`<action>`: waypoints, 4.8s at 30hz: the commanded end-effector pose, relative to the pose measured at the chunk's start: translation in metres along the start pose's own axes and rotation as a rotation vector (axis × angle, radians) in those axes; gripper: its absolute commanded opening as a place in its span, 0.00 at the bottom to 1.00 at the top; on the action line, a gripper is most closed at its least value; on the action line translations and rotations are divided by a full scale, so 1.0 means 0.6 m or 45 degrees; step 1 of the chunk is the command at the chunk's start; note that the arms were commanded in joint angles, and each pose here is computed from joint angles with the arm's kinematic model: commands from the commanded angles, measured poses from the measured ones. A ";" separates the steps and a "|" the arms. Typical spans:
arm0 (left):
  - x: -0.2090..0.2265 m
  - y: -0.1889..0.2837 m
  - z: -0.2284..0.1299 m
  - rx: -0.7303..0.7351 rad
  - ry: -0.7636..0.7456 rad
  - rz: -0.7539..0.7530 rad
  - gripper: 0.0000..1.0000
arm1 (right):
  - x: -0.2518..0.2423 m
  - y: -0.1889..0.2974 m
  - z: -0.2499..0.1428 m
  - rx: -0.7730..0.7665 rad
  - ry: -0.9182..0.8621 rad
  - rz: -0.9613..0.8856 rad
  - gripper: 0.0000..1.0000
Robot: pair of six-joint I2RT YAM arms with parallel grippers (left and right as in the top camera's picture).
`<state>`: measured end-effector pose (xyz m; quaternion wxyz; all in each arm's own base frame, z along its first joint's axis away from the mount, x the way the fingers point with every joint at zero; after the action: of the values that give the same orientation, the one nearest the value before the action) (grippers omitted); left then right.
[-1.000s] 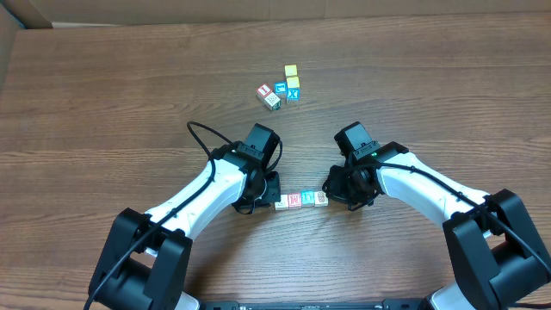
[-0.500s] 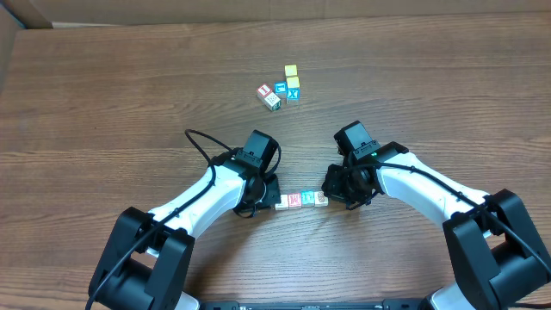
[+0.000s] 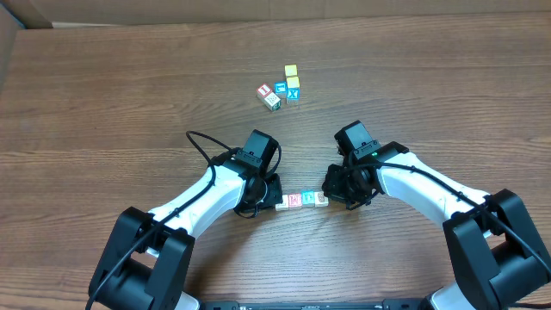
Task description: Flip 4 blocks
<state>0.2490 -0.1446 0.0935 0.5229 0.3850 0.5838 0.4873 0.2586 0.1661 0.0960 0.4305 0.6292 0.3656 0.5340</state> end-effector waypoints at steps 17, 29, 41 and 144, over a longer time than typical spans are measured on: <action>-0.015 0.001 0.015 -0.072 -0.005 -0.087 0.07 | 0.024 0.004 -0.013 -0.008 -0.140 0.041 0.04; -0.016 0.003 0.036 -0.214 -0.011 -0.042 0.09 | 0.024 0.004 -0.013 -0.002 -0.472 0.042 0.04; -0.019 -0.005 0.052 -0.286 -0.014 -0.036 0.10 | 0.047 -0.002 -0.020 -0.016 -0.603 0.080 0.04; 0.011 0.106 0.161 -0.449 0.128 -0.051 0.04 | 0.156 0.030 -0.082 -0.183 -0.384 0.158 0.04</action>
<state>0.3306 -0.1132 0.1359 0.5507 0.2696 0.5277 0.5878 0.2119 0.2523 0.1210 0.5183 0.7317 0.2125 0.3883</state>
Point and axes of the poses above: each gripper's point midway between its finger pads, its own y axis back along the fingers, its own x axis along the line the jaws close on, z = x × y, the point moved 9 cm from there along y, back along the fingers, and after that the axes turned 1 degree about y, right-handed, at the moved point
